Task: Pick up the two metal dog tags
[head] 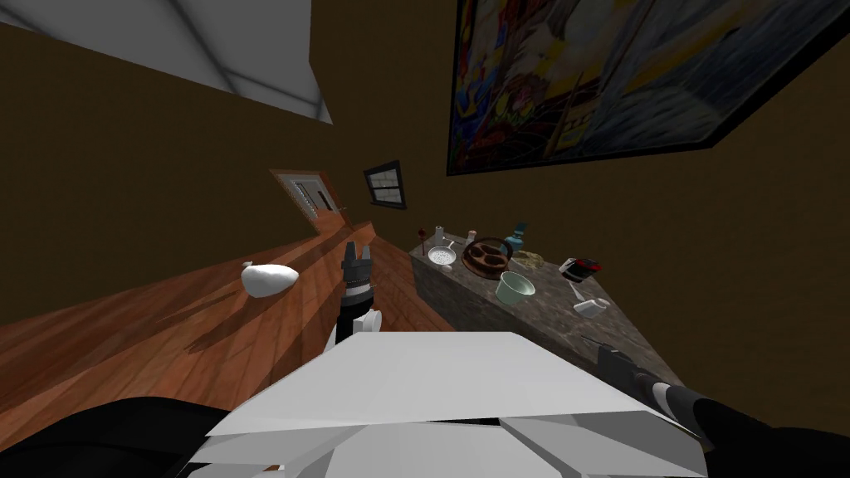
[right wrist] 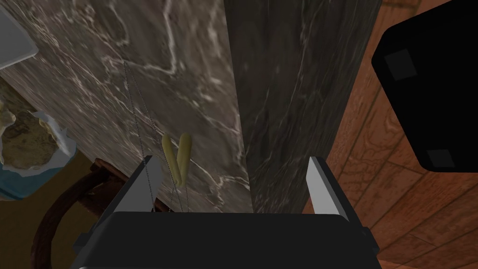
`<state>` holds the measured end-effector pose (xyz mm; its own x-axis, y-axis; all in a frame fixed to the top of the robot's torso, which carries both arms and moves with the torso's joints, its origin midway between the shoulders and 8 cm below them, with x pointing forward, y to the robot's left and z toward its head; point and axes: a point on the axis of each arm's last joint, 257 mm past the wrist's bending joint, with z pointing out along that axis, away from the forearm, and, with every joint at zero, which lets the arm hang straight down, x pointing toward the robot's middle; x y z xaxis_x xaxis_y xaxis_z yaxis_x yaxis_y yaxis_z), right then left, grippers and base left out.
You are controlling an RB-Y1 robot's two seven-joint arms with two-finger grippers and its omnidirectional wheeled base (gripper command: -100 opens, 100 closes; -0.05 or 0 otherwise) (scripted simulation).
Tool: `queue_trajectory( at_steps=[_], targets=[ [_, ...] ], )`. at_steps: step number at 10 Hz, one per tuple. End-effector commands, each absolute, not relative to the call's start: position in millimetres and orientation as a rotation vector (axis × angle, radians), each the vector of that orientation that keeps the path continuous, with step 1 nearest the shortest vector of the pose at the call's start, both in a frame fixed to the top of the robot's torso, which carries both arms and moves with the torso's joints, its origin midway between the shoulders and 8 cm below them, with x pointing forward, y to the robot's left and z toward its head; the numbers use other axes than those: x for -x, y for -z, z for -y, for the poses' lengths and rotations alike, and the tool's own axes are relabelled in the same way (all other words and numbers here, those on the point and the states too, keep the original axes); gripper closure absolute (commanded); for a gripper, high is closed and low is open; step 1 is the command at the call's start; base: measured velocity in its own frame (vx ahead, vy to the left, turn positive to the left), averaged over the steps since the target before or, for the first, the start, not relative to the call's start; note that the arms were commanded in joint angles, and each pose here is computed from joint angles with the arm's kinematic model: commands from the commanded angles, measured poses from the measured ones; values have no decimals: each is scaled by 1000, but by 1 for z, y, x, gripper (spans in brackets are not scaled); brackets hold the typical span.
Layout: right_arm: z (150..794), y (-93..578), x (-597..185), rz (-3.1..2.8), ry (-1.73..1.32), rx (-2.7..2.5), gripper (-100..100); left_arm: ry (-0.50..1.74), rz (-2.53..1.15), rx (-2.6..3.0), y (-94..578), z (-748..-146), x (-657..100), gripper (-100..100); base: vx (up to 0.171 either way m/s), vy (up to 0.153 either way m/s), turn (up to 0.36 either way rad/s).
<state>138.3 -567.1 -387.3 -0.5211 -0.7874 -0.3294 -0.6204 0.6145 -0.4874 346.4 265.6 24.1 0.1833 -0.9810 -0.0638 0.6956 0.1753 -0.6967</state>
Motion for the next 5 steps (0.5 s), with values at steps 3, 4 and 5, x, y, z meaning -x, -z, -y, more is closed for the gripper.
queue_trajectory(
  at_steps=[3,4,5],
  targets=[
    [560,400,-153,-2294,355,1184,-100,1287,-582,599,-24,-266,-346,0,11,33,-167],
    [571,397,-165,-2285,385,1173,-100,1287,-582,599,-24,-266,-346,0,4,40,-25],
    [569,392,-183,-2252,397,1171,-100,1287,-582,599,-24,-266,-346,0,-5,14,30]
  ],
)
